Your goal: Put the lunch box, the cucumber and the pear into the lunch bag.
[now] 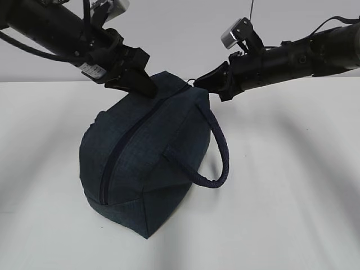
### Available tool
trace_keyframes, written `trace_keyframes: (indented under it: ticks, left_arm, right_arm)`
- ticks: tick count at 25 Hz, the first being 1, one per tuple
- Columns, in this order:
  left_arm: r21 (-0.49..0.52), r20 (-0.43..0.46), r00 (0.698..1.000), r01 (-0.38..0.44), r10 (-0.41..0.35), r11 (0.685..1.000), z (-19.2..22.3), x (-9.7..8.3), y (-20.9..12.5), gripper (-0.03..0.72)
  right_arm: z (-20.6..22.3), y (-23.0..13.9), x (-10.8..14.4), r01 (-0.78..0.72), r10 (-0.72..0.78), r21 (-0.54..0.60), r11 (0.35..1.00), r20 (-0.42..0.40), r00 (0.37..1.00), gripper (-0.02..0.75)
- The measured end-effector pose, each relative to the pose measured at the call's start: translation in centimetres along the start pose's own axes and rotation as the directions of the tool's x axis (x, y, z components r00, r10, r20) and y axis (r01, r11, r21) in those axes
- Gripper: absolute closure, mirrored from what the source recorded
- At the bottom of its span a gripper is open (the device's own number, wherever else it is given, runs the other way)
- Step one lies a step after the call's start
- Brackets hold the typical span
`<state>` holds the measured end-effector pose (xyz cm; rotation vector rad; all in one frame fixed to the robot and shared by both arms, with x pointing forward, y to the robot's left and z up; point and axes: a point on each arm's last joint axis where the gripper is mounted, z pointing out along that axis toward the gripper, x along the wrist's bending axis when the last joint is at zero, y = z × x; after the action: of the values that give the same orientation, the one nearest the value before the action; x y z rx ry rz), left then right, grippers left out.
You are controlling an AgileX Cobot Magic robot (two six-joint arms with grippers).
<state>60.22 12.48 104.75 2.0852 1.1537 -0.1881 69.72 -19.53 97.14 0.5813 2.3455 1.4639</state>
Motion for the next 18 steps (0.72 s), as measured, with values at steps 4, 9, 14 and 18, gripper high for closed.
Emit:
trace_keyframes:
  ticks: [4,9,14,18]
  left_arm:
    - [-0.010,0.035,0.999,-0.010,0.010,1.000,-0.1,-0.4,0.1,0.674]
    - [-0.035,0.036,0.999,-0.038,0.039,0.999,-1.2,-1.2,0.3,0.675]
    - [-0.051,0.032,0.998,-0.055,0.056,0.997,-2.0,-1.7,0.4,0.675]
    - [-0.052,0.038,0.998,-0.056,0.058,0.997,-2.1,-1.8,0.4,0.677]
  right_arm:
    - [0.0,-0.1,-0.1,0.007,-0.008,0.013,1.000,0.013,1.000,0.738]
    - [0.0,-0.4,-0.2,0.016,-0.017,0.030,0.999,0.020,1.000,0.738]
    - [0.7,-1.5,-0.4,-0.004,0.003,0.046,0.999,0.015,1.000,0.738]
    - [1.3,-2.4,-0.5,-0.019,0.018,0.064,0.998,0.019,1.000,0.738]
